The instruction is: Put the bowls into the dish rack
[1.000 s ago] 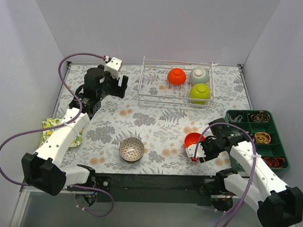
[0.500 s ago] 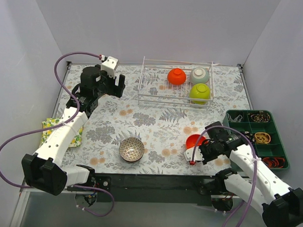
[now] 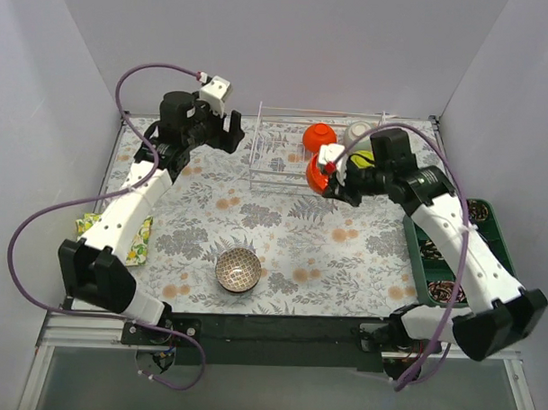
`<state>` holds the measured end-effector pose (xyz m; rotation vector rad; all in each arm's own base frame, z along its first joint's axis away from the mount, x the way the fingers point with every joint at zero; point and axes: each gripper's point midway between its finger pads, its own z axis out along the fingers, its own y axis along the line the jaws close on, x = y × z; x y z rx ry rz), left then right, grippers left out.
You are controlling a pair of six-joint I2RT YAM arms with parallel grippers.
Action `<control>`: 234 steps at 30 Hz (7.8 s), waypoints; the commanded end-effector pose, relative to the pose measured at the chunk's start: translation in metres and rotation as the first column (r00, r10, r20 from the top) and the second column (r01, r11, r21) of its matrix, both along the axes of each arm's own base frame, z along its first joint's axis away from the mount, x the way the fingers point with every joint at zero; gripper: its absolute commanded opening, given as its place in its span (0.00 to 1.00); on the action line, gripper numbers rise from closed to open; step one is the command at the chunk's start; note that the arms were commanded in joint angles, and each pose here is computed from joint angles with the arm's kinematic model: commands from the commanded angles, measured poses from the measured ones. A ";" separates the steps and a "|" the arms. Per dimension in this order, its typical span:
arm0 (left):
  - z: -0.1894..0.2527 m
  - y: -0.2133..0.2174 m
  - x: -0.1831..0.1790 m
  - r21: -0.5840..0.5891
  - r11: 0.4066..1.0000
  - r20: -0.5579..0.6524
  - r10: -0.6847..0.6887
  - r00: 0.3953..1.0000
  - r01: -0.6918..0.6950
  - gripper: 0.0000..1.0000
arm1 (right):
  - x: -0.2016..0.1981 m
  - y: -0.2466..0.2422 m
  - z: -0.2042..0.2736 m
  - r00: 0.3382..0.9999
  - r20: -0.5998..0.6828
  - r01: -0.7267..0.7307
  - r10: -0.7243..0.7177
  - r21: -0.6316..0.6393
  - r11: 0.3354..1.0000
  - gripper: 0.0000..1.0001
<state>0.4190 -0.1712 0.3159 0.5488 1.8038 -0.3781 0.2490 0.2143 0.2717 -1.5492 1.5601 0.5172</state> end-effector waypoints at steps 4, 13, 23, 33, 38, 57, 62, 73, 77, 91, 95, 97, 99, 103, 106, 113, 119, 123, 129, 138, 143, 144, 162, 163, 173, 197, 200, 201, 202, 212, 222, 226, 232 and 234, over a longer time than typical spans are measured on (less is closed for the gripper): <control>-0.017 -0.054 0.037 0.002 0.994 -0.046 -0.105 0.993 0.105 0.70 | 0.086 0.056 0.076 0.977 -0.212 0.122 -0.030 0.440 0.889 0.01; -0.061 -0.069 0.098 0.094 0.993 -0.061 -0.072 0.996 0.077 0.19 | 0.205 0.039 0.064 0.868 -0.492 0.335 0.068 0.682 0.650 0.01; -0.094 -0.097 0.132 0.127 0.982 -0.064 -0.130 0.989 0.138 0.00 | 0.281 0.055 0.044 0.844 -0.529 0.391 0.087 0.718 0.576 0.01; -0.128 -0.118 0.172 0.142 0.989 -0.032 -0.040 0.999 0.044 0.00 | 0.304 0.064 -0.014 0.757 -0.647 0.504 0.087 0.664 0.552 0.01; -0.139 -0.119 0.188 0.151 0.989 0.008 0.005 1.000 -0.006 0.00 | 0.313 0.068 -0.034 0.743 -0.663 0.516 0.085 0.650 0.557 0.01; -0.172 -0.136 0.194 0.142 0.990 -0.002 0.007 1.000 -0.007 0.00 | 0.334 0.062 -0.088 0.676 -0.737 0.627 -0.014 0.565 0.537 0.29; -0.172 -0.146 0.195 0.110 0.994 0.000 -0.012 1.000 0.012 0.00 | 0.334 0.052 -0.076 0.697 -0.716 0.628 -0.051 0.573 0.527 0.36; -0.151 -0.167 0.201 0.043 0.999 0.066 -0.029 0.997 0.026 0.00 | 0.341 0.019 -0.050 0.737 -0.663 0.630 -0.132 0.601 0.492 0.42; -0.145 -0.173 0.202 0.019 0.999 0.084 -0.031 0.996 0.030 0.00 | 0.342 0.001 -0.043 0.748 -0.646 0.627 -0.155 0.609 0.485 0.44; -0.140 -0.227 0.188 -0.079 0.989 0.135 -0.112 0.985 0.123 0.00 | 0.331 -0.042 -0.034 0.755 -0.621 0.634 -0.210 0.611 0.475 0.45; -0.135 -0.234 0.184 -0.101 0.985 0.136 -0.124 0.983 0.139 0.00 | 0.326 -0.043 -0.031 0.762 -0.614 0.624 -0.205 0.611 0.487 0.45; -0.130 -0.234 0.184 -0.105 0.986 0.149 -0.115 0.982 0.131 0.00 | 0.324 -0.043 -0.033 0.765 -0.609 0.620 -0.208 0.610 0.493 0.45; -0.126 -0.232 0.185 -0.104 0.988 0.152 -0.098 0.984 0.115 0.00 | 0.323 -0.041 -0.033 0.767 -0.608 0.616 -0.204 0.610 0.498 0.45; -0.093 -0.209 0.196 -0.095 0.995 0.182 0.009 0.983 0.009 0.04 | 0.322 -0.039 -0.028 0.777 -0.595 0.604 -0.206 0.611 0.512 0.45; -0.049 -0.189 0.186 -0.108 0.994 0.214 0.022 0.977 0.001 0.30 | 0.314 -0.039 -0.019 0.793 -0.570 0.586 -0.216 0.615 0.527 0.45; 0.041 -0.147 0.109 -0.036 0.995 0.335 -0.076 0.939 0.093 0.70 | 0.284 -0.045 -0.007 0.814 -0.512 0.566 -0.274 0.594 0.572 0.47; 0.034 -0.046 0.081 0.052 0.988 0.276 0.128 0.953 -0.148 0.92 | 0.223 -0.019 0.007 0.885 -0.365 0.448 -0.288 0.504 0.738 0.50; -0.019 0.028 0.068 0.082 0.966 0.027 0.245 0.969 -0.247 0.98 | 0.137 0.041 0.002 0.979 -0.165 0.171 -0.118 0.356 0.919 0.53; -0.083 0.104 0.005 0.132 0.921 -0.284 0.390 0.876 -0.367 0.98 | 0.013 0.097 -0.050 0.981 -0.016 -0.194 0.195 0.061 0.979 0.56; -0.090 0.159 -0.109 0.156 0.874 -0.201 0.484 0.852 -0.460 0.98 | -0.130 0.134 -0.119 0.829 0.035 -0.544 0.558 -0.179 0.819 0.59; -0.076 0.164 -0.150 0.134 0.870 -0.160 0.491 0.856 -0.474 0.98 | -0.141 0.149 -0.137 0.793 0.044 -0.581 0.608 -0.250 0.775 0.57; -0.075 0.164 -0.153 0.129 0.870 -0.163 0.491 0.856 -0.475 0.98 | -0.145 0.154 -0.144 0.785 0.032 -0.591 0.619 -0.260 0.763 0.56; -0.044 0.168 -0.170 0.095 0.864 -0.108 0.502 0.858 -0.494 0.98 | -0.165 0.186 -0.162 0.713 -0.009 -0.670 0.701 -0.301 0.678 0.24; -0.044 0.167 -0.170 0.092 0.865 -0.106 0.501 0.859 -0.493 0.98 | -0.166 0.185 -0.162 0.712 -0.011 -0.672 0.702 -0.302 0.676 0.22; -0.045 0.169 -0.163 0.056 0.861 -0.119 0.509 0.853 -0.506 0.98 | -0.165 0.179 -0.171 0.713 -0.008 -0.665 0.701 -0.327 0.672 0.23; -0.029 0.177 -0.169 -0.036 0.843 -0.144 0.526 0.838 -0.536 0.98 | -0.159 0.179 -0.154 0.727 0.063 -0.636 0.684 -0.316 0.704 0.01; -0.024 0.173 -0.168 -0.048 0.856 -0.131 0.506 0.853 -0.515 0.94 | -0.154 0.190 -0.116 0.749 0.114 -0.607 0.652 -0.274 0.746 0.01; -0.021 0.170 -0.167 -0.054 0.865 -0.124 0.489 0.863 -0.498 0.91 | -0.153 0.192 -0.106 0.755 0.122 -0.601 0.644 -0.263 0.755 0.01; -0.014 0.167 -0.165 -0.067 0.874 -0.106 0.473 0.875 -0.480 0.88 | -0.151 0.193 -0.096 0.767 0.124 -0.589 0.629 -0.250 0.768 0.01; 0.027 0.129 -0.103 -0.211 0.947 -0.078 0.231 0.970 -0.243 0.57 | -0.010 0.171 0.059 0.986 -0.106 -0.095 0.127 0.266 0.959 0.01; -0.003 0.101 0.000 -0.153 0.969 -0.215 0.158 0.964 -0.193 0.00 | 0.143 0.080 0.086 0.878 -0.476 0.369 -0.042 0.620 0.693 0.01; -0.027 0.049 0.023 -0.004 1.000 -0.221 0.027 0.975 -0.029 0.00 | 0.176 0.066 0.068 0.813 -0.582 0.472 -0.011 0.649 0.597 0.01; -0.031 -0.012 0.074 0.100 0.990 -0.124 -0.083 0.989 0.096 0.00 | 0.223 0.067 0.035 0.680 -0.733 0.662 -0.016 0.604 0.444 0.01; -0.027 -0.018 0.088 0.103 0.993 -0.106 -0.052 0.993 0.063 0.00 | 0.230 0.069 0.028 0.646 -0.763 0.698 -0.013 0.585 0.413 0.01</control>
